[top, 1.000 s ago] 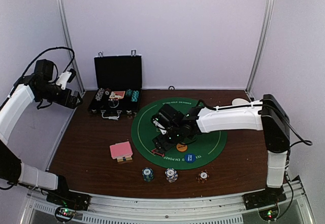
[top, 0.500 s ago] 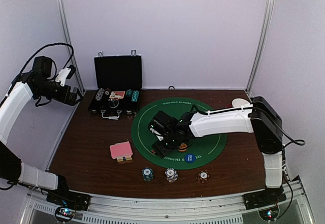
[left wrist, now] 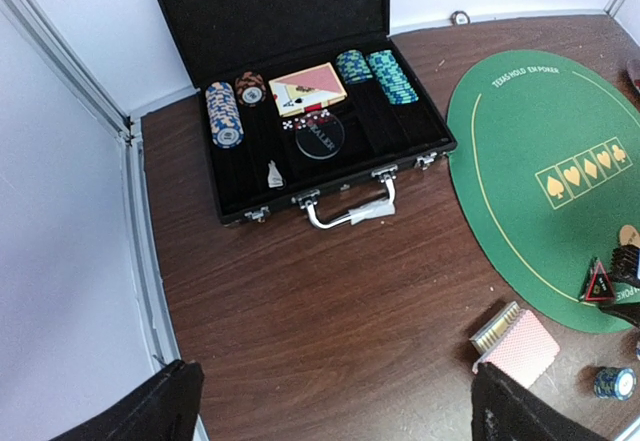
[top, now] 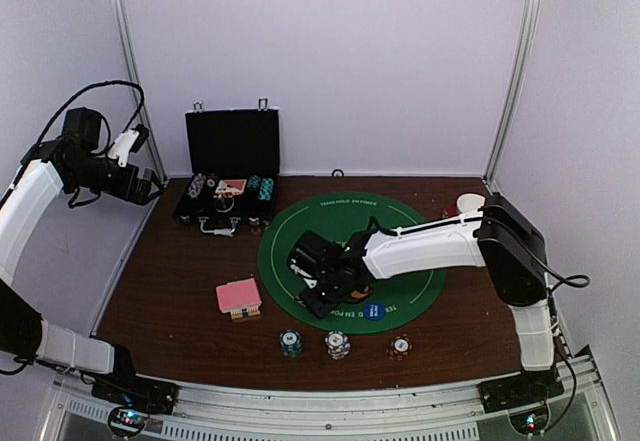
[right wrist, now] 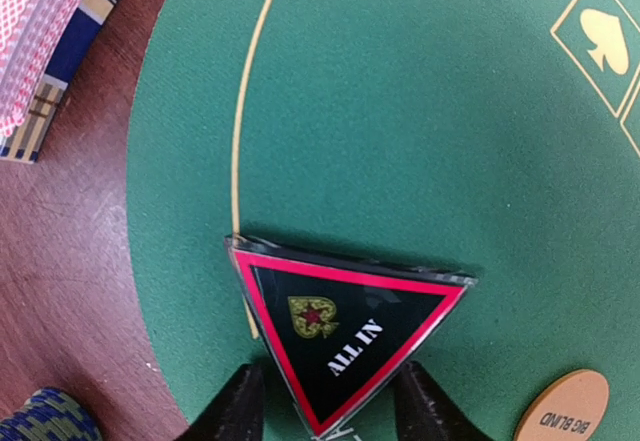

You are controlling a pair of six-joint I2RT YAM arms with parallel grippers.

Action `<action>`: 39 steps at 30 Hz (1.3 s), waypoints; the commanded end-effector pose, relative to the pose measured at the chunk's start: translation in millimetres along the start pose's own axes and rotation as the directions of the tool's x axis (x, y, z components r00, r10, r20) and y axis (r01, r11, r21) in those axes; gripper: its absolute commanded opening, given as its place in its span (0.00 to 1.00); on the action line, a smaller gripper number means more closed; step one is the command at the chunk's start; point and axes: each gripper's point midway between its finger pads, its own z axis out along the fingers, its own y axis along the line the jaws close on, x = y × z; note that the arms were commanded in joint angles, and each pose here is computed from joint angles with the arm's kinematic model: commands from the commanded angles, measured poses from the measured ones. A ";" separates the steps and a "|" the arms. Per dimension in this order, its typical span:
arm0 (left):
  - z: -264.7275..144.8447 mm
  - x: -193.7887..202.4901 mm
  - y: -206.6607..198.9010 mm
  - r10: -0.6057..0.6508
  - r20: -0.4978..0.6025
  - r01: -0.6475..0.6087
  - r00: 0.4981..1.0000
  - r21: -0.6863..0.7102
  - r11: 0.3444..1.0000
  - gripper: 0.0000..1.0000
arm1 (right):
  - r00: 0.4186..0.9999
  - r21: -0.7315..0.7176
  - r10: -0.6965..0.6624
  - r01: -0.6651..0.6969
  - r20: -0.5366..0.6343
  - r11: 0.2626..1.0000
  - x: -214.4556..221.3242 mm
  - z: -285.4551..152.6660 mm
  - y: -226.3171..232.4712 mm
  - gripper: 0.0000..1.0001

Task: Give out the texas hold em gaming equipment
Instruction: Move the all-in button to the poker table mat.

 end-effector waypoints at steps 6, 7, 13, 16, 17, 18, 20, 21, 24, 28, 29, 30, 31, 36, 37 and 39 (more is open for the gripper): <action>-12.0 -12.1 -0.2 0.006 0.046 -0.006 0.999 -0.002 1.000 0.97 | 1.000 0.025 -0.002 0.002 -0.015 1.000 -9.1 24.6 -5.1 0.33; -11.3 -11.9 -0.1 0.005 0.044 -0.005 0.999 -0.002 1.000 0.98 | 1.000 0.026 0.000 0.000 -0.007 1.000 -14.8 25.0 -5.7 0.32; -12.3 -11.3 -1.2 0.005 0.046 -0.005 0.999 0.002 1.000 0.98 | 0.999 0.031 0.021 -0.023 0.047 0.999 -54.7 28.8 -10.3 0.28; -13.2 -9.3 -2.0 0.008 0.044 -0.008 0.999 0.001 1.000 0.98 | 0.998 0.019 0.022 -0.024 0.062 1.000 -69.7 33.5 -6.3 0.27; -13.6 -9.0 -2.0 0.008 0.044 -0.008 0.999 0.000 1.000 0.98 | 0.998 0.019 0.022 -0.024 0.067 1.000 -73.9 35.7 -5.2 0.26; -14.6 -8.6 -2.4 0.010 0.045 -0.010 0.999 0.000 1.000 0.97 | 0.997 0.018 0.025 -0.026 0.071 1.000 -78.2 36.9 -3.9 0.26; -15.2 -7.5 -3.1 0.012 0.044 -0.012 0.999 0.001 1.000 0.98 | 0.996 0.026 0.029 -0.031 0.083 0.999 -86.6 39.4 -4.3 0.25; -15.9 -7.3 -3.4 0.013 0.045 -0.013 0.999 0.001 1.000 0.97 | 0.995 0.027 0.033 -0.036 0.092 0.999 -90.5 40.7 -3.7 0.24; -17.5 -6.9 -4.3 0.014 0.045 -0.014 0.999 0.002 1.000 0.98 | 0.993 0.030 0.043 -0.046 0.112 0.998 -101.1 40.9 -3.7 0.25; -17.6 -5.3 -6.1 0.015 0.041 -0.015 0.999 0.011 1.000 0.97 | 0.989 0.043 0.046 -0.052 0.143 0.998 -110.0 27.4 -6.8 0.33; -16.8 -4.5 -6.6 0.014 0.039 -0.014 0.999 0.014 1.000 0.97 | 0.986 0.043 0.048 -0.056 0.159 0.998 -113.5 17.1 -8.8 0.40; -17.2 -4.9 -6.8 0.014 0.041 -0.015 0.999 0.015 1.000 0.98 | 0.984 0.048 0.050 -0.059 0.168 0.997 -113.8 9.1 -11.1 0.48; -17.0 -4.6 -7.4 0.013 0.040 -0.014 0.999 0.018 1.000 0.98 | 0.983 0.051 0.051 -0.061 0.177 0.997 -113.2 0.1 -13.5 0.56; -18.0 -6.7 -7.0 0.016 0.043 -0.017 0.999 0.017 1.000 0.97 | 0.978 0.082 0.074 -0.091 0.194 0.992 -86.0 -37.9 -33.3 0.79; -18.3 -7.2 -6.9 0.016 0.044 -0.017 0.999 0.017 1.000 0.98 | 0.977 0.089 0.082 -0.101 0.194 0.991 -79.9 -44.8 -37.8 0.81; -19.1 -8.5 -6.8 0.016 0.044 -0.016 0.999 0.017 1.000 0.97 | 0.979 0.108 0.103 -0.123 0.178 0.987 -62.3 -52.7 -47.1 0.84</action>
